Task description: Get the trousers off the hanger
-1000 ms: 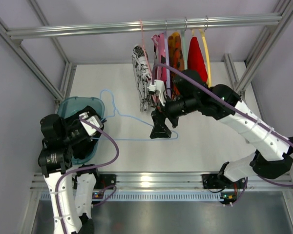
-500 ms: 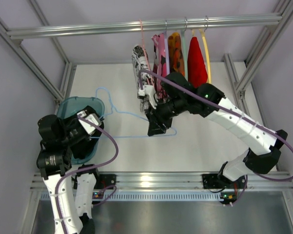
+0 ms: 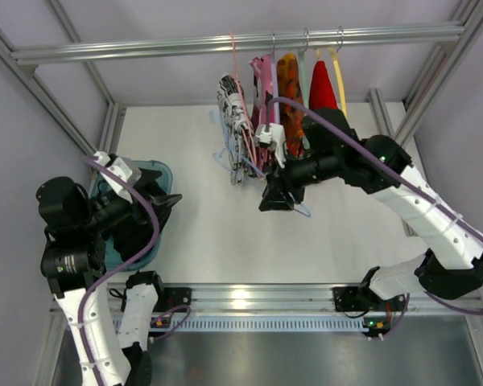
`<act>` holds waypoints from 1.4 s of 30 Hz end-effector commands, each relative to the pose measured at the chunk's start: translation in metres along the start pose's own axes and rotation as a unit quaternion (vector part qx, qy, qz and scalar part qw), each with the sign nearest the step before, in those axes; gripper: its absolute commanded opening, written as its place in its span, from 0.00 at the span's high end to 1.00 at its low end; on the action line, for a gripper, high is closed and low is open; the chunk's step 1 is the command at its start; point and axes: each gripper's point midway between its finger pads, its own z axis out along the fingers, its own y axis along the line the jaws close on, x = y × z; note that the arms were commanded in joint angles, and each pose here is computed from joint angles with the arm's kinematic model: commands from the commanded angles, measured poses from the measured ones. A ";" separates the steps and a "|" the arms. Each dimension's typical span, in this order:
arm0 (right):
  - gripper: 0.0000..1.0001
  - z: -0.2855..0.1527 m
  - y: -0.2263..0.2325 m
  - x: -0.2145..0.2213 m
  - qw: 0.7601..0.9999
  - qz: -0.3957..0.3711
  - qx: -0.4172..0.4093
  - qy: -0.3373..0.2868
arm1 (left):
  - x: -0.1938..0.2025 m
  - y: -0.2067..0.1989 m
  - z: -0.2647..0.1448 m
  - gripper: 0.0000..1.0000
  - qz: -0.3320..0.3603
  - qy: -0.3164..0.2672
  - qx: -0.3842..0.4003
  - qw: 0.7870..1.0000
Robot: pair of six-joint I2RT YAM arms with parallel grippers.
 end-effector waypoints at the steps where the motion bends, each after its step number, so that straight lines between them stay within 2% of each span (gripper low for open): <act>1: 1.00 -0.029 0.008 -0.012 0.998 -0.005 -0.012 -0.055 | -0.045 -0.011 -0.003 0.25 -0.078 -0.041 0.021 0.996; 4: 1.00 -0.039 0.010 -0.011 0.997 0.007 -0.024 -0.072 | -0.057 -0.013 -0.004 0.25 -0.070 -0.050 0.028 0.996; 9: 1.00 -0.054 0.021 -0.015 0.994 0.003 -0.039 -0.097 | -0.046 -0.009 -0.004 0.25 -0.044 -0.046 0.011 0.998; 16: 1.00 -0.117 0.055 -0.038 0.981 -0.045 -0.049 -0.181 | -0.053 -0.007 -0.007 0.24 -0.028 -0.050 0.002 0.998; 22: 1.00 -0.174 0.082 -0.025 0.964 -0.088 0.014 -0.252 | -0.071 0.004 -0.004 0.23 -0.057 -0.062 -0.010 0.996; 24: 1.00 -0.186 0.082 -0.023 0.958 -0.073 0.045 -0.275 | -0.075 0.005 -0.003 0.21 -0.074 -0.071 -0.010 0.995; 29: 1.00 -0.226 0.107 -0.011 0.924 -0.075 0.132 -0.352 | -0.081 0.013 0.000 0.21 -0.088 -0.078 -0.015 0.993; 31: 1.00 -0.231 0.124 -0.006 0.912 -0.091 0.142 -0.373 | -0.080 0.015 0.002 0.21 -0.088 -0.076 -0.014 0.993; 34: 1.00 -0.232 0.135 0.001 0.906 -0.068 0.158 -0.387 | -0.080 0.021 0.003 0.21 -0.085 -0.074 -0.021 0.993; 38: 1.00 -0.247 0.117 0.011 0.868 -0.028 0.273 -0.415 | -0.080 0.022 0.004 0.21 -0.084 -0.075 -0.022 0.993; 39: 1.00 -0.256 0.110 0.013 0.849 -0.018 0.315 -0.424 | -0.078 0.024 0.005 0.21 -0.091 -0.074 -0.025 0.993; 41: 1.00 -0.262 0.106 0.019 0.832 -0.004 0.355 -0.427 | -0.077 0.025 0.005 0.21 -0.089 -0.076 -0.027 0.993; 42: 1.00 -0.266 0.095 0.025 0.815 0.018 0.393 -0.424 | -0.078 0.026 0.006 0.21 -0.087 -0.077 -0.028 0.993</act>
